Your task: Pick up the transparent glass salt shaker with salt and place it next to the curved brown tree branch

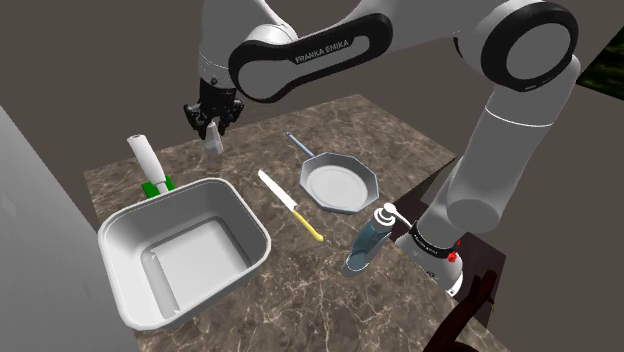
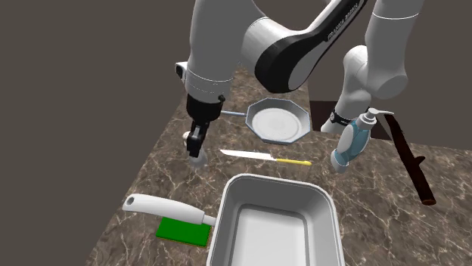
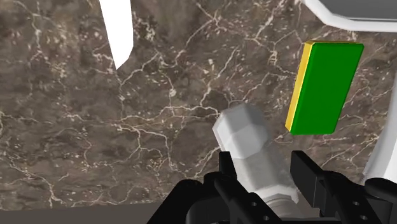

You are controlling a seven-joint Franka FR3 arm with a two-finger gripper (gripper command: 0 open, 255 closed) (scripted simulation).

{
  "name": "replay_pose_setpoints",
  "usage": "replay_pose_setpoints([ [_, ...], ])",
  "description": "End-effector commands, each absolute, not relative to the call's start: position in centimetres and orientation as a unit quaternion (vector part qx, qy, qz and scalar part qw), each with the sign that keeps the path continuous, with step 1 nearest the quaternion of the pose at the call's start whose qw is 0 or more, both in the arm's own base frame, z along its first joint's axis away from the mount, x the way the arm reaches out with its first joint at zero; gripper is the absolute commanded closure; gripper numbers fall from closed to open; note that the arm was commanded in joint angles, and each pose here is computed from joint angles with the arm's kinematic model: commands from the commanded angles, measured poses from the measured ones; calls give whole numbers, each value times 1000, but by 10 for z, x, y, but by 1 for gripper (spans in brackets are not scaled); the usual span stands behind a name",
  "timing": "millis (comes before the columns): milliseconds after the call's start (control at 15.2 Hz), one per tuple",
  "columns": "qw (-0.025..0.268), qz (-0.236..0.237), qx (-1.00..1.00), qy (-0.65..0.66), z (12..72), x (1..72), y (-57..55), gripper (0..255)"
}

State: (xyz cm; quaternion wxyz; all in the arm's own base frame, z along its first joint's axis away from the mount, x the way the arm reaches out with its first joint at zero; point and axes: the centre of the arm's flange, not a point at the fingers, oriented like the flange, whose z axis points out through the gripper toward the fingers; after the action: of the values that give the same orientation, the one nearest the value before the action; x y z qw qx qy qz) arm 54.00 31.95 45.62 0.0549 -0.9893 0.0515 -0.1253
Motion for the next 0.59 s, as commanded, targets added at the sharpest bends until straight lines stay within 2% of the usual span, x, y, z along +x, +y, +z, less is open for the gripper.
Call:
replay_pose_setpoints([
  [0,55,-125,-989,51,466,540,319,255],
  [528,55,-125,-989,51,508,540,319,255],
])
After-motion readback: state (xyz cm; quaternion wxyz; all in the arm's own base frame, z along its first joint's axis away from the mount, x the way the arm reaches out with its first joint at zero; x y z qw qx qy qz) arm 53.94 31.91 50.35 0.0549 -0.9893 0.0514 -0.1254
